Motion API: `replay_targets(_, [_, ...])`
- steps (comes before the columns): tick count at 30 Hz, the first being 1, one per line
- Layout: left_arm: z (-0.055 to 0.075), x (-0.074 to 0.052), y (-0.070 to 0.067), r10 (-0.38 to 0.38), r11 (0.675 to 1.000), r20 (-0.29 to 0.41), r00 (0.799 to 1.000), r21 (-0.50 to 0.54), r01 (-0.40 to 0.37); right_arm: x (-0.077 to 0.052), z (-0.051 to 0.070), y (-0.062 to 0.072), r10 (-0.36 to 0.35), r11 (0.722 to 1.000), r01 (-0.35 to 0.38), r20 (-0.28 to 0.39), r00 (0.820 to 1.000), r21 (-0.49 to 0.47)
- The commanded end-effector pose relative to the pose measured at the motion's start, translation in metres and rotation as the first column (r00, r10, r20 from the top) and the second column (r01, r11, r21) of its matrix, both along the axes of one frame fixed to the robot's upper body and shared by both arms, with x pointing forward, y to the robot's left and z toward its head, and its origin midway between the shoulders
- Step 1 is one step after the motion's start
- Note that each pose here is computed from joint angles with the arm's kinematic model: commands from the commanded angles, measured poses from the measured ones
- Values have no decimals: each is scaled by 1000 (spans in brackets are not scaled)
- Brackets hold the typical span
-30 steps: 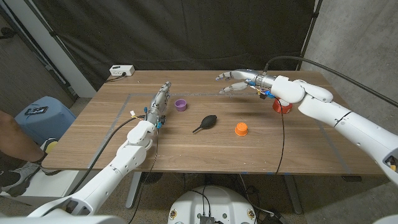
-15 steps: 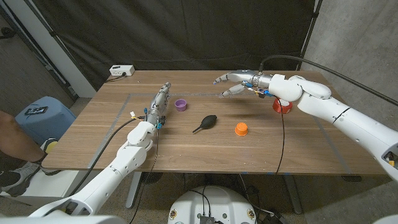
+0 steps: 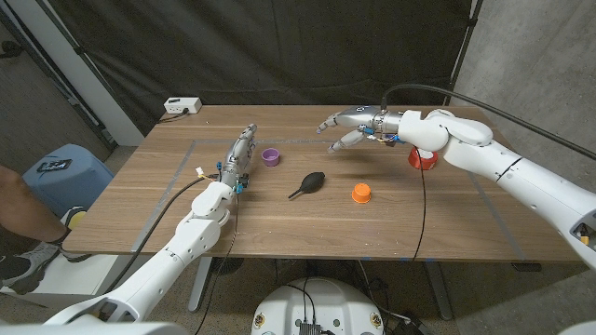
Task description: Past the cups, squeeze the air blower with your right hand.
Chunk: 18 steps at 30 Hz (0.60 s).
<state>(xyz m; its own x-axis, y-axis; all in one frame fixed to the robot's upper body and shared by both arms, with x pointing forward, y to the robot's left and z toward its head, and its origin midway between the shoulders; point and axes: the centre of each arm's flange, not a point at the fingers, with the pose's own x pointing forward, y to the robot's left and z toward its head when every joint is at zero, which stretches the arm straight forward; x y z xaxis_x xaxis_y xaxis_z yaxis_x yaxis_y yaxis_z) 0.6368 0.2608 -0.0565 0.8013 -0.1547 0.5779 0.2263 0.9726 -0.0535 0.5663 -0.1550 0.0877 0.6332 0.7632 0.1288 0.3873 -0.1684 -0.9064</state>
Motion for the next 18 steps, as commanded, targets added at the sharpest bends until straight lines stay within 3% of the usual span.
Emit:
replay_targets(1, [8, -1, -1, 1, 1000, 19, 1000, 10, -1, -1, -5, 14, -16, 997, 17, 22, 1000, -80])
replay_targets(18, [5, -11, 9, 17, 1000, 28, 999, -4, -17, -4, -21, 35, 3, 989, -5, -15, 1000, -149])
